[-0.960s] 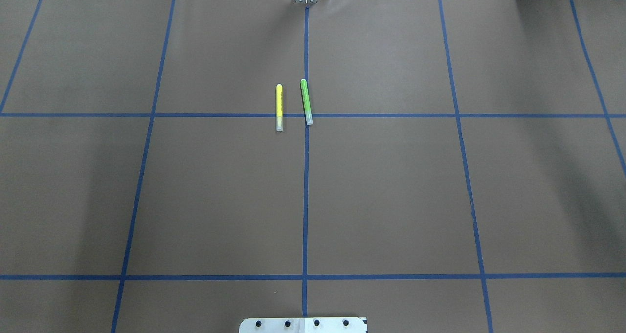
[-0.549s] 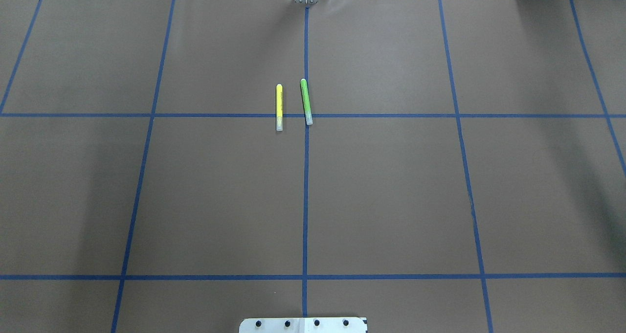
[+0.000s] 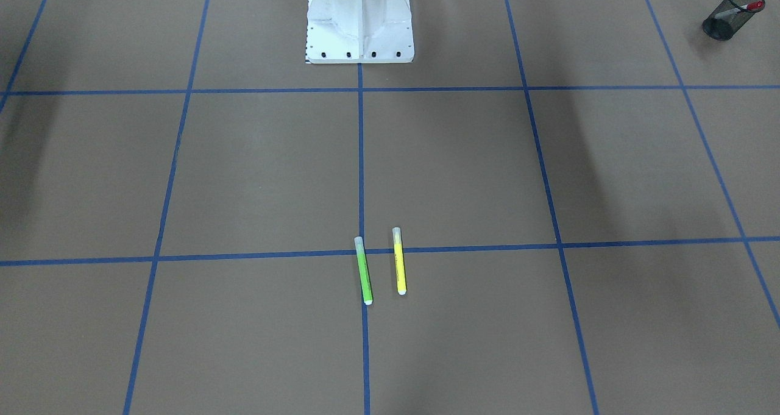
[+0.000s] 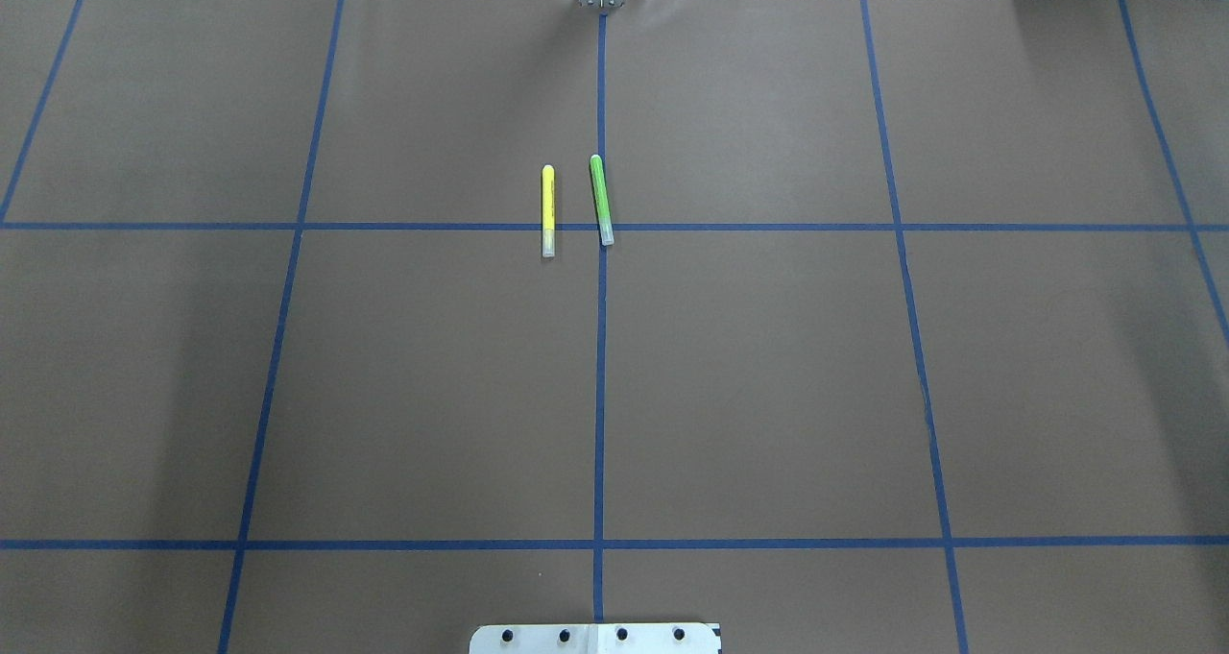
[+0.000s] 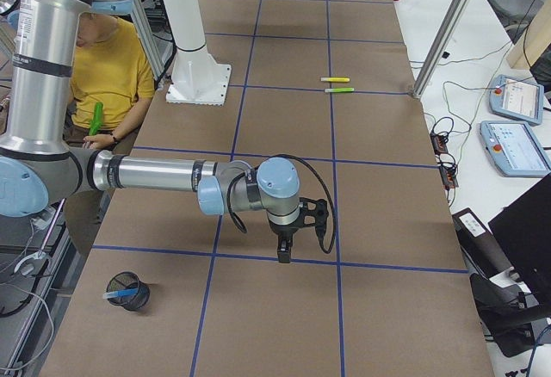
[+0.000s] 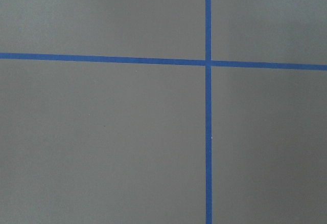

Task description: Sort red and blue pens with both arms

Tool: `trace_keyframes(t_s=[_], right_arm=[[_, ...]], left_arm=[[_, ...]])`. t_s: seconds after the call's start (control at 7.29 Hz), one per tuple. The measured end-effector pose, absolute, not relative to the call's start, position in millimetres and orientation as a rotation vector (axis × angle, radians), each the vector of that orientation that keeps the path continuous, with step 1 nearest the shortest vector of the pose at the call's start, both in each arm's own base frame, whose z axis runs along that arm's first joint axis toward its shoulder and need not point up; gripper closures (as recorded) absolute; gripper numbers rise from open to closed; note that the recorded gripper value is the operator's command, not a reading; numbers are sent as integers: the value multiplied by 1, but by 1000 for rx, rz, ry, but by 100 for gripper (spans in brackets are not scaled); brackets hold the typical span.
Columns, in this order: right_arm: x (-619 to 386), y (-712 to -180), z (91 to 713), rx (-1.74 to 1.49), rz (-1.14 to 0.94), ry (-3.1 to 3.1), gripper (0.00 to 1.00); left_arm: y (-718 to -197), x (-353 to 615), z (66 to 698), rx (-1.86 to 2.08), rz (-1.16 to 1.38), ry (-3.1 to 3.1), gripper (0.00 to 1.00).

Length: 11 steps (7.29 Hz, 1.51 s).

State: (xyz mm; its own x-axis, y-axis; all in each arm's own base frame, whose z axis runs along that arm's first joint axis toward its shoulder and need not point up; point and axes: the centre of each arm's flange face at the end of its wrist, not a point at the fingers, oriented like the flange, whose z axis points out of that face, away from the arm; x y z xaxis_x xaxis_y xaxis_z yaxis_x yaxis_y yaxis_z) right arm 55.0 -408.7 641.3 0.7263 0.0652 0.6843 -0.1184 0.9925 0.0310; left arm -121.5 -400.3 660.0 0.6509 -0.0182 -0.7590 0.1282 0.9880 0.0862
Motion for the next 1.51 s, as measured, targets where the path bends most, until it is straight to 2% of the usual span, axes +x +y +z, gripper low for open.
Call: trace_keyframes(t_s=[0.27,0.82,1.51], right_arm=[[56,-403,634,42,94,-753,0],[45,-404,640,27,-128,-668,0],[64,-397,634,-28,-121,-673,0]], left_arm=[[-400,-121,660,137,-82,859,0],[-400,-121,661,135,-81,859,0],[-400,-122,661,126,-97,856,0]])
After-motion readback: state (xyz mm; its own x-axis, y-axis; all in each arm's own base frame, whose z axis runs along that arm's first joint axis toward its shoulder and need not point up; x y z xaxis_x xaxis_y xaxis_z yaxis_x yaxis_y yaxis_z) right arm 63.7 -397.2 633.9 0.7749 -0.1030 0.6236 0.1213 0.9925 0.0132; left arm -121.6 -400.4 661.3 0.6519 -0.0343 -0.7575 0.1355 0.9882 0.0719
